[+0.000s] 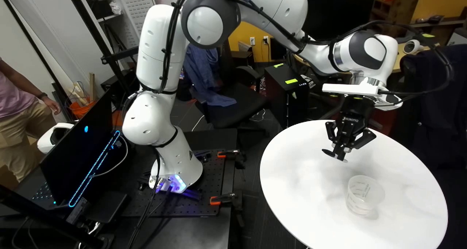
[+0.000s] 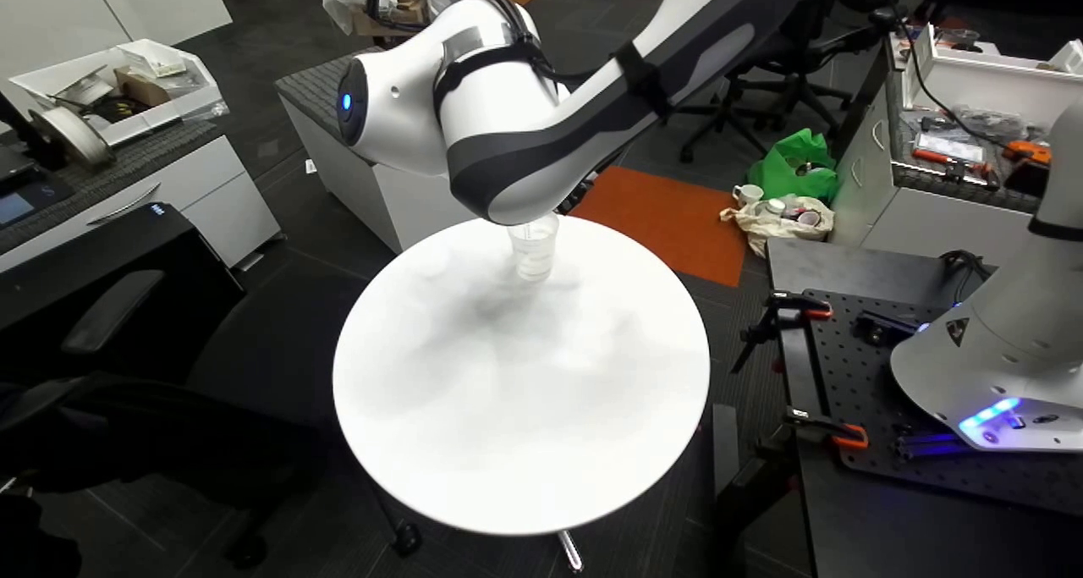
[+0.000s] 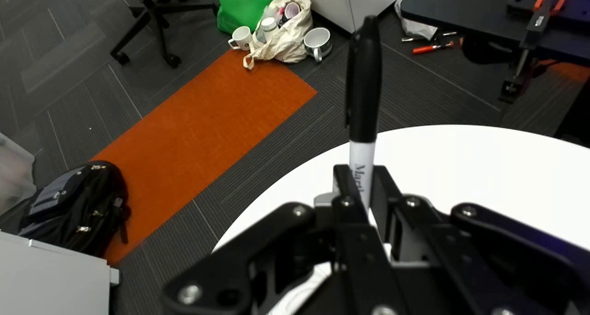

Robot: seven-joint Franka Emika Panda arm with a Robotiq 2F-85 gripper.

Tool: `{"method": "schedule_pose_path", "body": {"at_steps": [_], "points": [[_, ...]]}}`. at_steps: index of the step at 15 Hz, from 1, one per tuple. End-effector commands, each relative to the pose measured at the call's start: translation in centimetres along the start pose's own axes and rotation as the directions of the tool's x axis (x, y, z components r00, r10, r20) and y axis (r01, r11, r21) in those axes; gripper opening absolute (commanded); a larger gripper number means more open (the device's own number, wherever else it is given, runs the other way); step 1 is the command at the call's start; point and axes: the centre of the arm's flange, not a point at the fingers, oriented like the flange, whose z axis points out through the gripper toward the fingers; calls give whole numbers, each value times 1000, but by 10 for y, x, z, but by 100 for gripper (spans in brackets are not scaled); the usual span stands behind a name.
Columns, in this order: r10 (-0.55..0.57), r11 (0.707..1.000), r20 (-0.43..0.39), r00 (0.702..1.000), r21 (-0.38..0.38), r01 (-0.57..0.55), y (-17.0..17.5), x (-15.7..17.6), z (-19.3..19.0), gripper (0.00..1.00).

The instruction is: Move the cup to the right, place the pen inside the cup

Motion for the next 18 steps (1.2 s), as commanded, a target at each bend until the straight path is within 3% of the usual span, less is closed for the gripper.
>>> {"method": "schedule_pose_path", "body": {"at_steps": [1,18], "points": [[-76,997,49,996,4,76,6,6,0,3],[-239,969,129,963,98,227,35,42,28,3]]}}
